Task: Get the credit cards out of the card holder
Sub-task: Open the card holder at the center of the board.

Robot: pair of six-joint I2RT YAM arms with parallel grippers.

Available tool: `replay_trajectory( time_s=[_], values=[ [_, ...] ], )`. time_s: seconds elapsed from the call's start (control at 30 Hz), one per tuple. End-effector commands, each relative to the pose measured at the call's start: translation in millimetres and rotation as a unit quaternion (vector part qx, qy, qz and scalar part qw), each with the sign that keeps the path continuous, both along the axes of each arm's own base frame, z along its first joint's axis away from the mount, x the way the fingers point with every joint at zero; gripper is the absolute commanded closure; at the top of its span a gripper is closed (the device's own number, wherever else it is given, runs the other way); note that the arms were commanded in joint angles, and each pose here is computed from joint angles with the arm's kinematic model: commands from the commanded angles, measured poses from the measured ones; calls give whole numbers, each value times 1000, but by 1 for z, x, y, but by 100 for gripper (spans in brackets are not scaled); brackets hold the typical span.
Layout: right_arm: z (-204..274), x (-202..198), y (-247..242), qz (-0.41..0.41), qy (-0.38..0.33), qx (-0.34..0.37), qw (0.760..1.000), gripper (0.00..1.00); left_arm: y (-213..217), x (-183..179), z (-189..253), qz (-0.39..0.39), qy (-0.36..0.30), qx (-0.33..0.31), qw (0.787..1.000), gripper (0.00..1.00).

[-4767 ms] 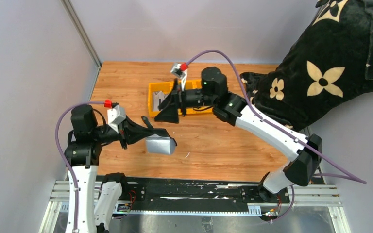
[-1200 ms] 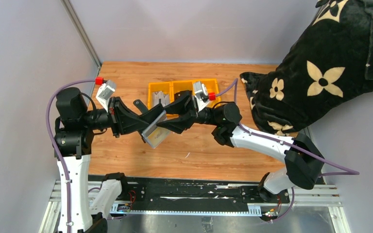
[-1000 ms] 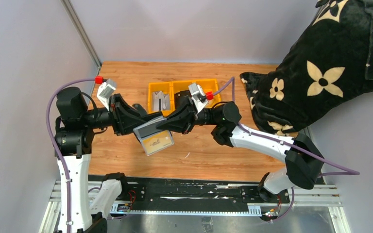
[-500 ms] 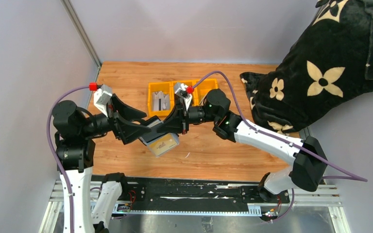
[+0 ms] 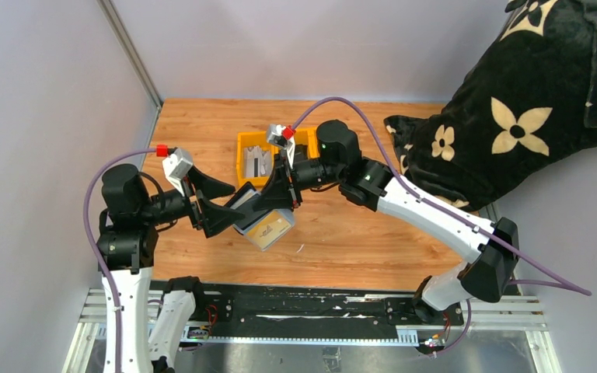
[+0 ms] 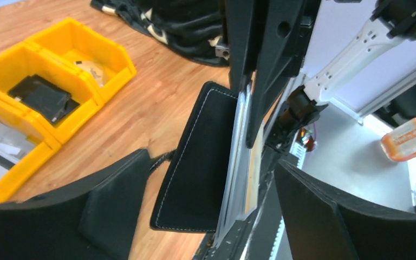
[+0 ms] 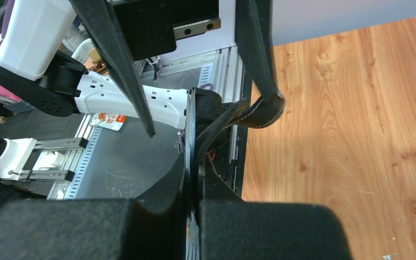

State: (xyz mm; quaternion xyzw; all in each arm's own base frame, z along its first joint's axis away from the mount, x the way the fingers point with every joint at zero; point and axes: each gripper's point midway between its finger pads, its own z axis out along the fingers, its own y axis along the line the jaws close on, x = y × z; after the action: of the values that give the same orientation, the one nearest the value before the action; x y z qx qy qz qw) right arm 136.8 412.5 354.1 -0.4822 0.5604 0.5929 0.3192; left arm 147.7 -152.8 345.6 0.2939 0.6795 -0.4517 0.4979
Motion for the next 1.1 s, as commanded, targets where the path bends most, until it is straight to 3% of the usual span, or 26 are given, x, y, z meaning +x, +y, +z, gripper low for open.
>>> replay_trajectory(
  time_s=[0.0, 0.17, 0.33, 0.47, 0.7, 0.9, 1.07],
  values=[
    [25, 2, -2, 6, -38, 27, 999, 100, 6, 5, -22, 31, 20, 20, 999, 1],
    [18, 1, -5, 11, -38, 7, 999, 100, 5, 4, -19, 28, 21, 17, 999, 0],
    [15, 4, -14, -5, -69, -12, 998, 100, 15, 2, -30, 40, 20, 81, 996, 0],
    [26, 8, -26, -29, -98, -3, 995, 100, 17, -2, -38, 37, 29, 96, 994, 0],
    [30, 8, -26, -29, -89, 1, 996, 100, -5, -38, -18, -64, 32, 17, 997, 1],
    [28, 2, -13, -10, -68, 5, 998, 100, -8, -34, -24, -87, 73, -7, 993, 13],
    [27, -3, 2, 2, -62, 5, 998, 100, -6, -21, -29, -84, 90, -5, 992, 28]
  ],
)
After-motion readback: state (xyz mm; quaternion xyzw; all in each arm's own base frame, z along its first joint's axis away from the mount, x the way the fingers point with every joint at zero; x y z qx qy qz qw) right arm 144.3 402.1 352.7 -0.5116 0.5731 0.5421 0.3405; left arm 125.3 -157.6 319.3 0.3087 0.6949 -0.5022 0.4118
